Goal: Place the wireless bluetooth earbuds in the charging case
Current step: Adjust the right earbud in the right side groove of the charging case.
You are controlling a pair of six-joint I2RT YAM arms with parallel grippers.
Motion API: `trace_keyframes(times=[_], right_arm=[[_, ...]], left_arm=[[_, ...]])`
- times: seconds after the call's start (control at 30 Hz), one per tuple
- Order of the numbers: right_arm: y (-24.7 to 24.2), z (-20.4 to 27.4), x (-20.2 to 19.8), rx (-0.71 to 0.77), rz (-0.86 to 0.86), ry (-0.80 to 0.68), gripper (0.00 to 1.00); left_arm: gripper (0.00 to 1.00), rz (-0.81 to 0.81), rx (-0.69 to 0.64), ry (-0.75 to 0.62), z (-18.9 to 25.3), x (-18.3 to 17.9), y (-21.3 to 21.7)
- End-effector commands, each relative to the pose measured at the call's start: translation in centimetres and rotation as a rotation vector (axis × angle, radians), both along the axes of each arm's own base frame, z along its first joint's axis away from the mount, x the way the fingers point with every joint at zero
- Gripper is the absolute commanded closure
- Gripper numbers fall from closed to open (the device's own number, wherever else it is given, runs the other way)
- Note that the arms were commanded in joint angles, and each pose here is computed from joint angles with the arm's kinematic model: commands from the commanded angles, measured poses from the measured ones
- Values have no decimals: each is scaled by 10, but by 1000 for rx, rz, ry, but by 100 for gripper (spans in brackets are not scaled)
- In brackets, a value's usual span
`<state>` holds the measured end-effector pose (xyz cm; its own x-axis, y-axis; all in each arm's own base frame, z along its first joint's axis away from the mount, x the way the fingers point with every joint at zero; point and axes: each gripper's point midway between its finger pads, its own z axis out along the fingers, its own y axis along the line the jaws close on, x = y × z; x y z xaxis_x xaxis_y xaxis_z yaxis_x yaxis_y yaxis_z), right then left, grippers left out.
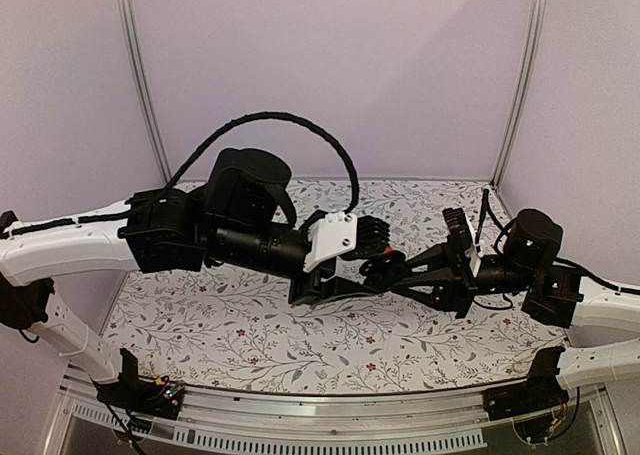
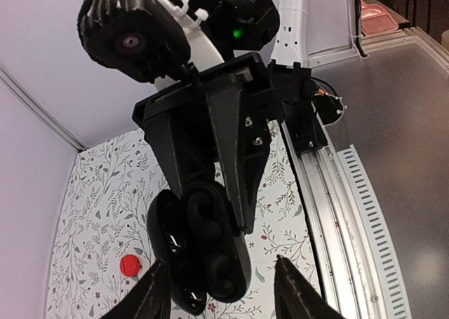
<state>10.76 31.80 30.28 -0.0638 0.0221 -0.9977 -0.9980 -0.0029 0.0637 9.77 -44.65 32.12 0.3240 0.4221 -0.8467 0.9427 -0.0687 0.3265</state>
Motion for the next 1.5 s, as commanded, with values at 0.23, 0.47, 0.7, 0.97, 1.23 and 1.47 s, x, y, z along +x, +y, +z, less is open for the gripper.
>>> trace_keyframes(times=[0.23,0.47,0.7,0.97,1.23,1.47], right_arm=[[4,-6,9,-45,-38,24,100],[10,-20,18,-115,-61,43,100],[14,-26,22,-154,-66,29,100],[18,-31,26,-196,-71,24,100],[19,-33,26,-210,-75,13,100],[20,-33,24,-219,-71,2,100]], left_arm=[[62,107,5,-123,19,19,11],[76,73,83,-111,4,15,4],[84,61,127,-104,-11,17,-3],[87,82,183,-110,-27,23,-7],[86,120,205,-125,-34,31,-6],[85,143,211,-131,-36,38,-5]])
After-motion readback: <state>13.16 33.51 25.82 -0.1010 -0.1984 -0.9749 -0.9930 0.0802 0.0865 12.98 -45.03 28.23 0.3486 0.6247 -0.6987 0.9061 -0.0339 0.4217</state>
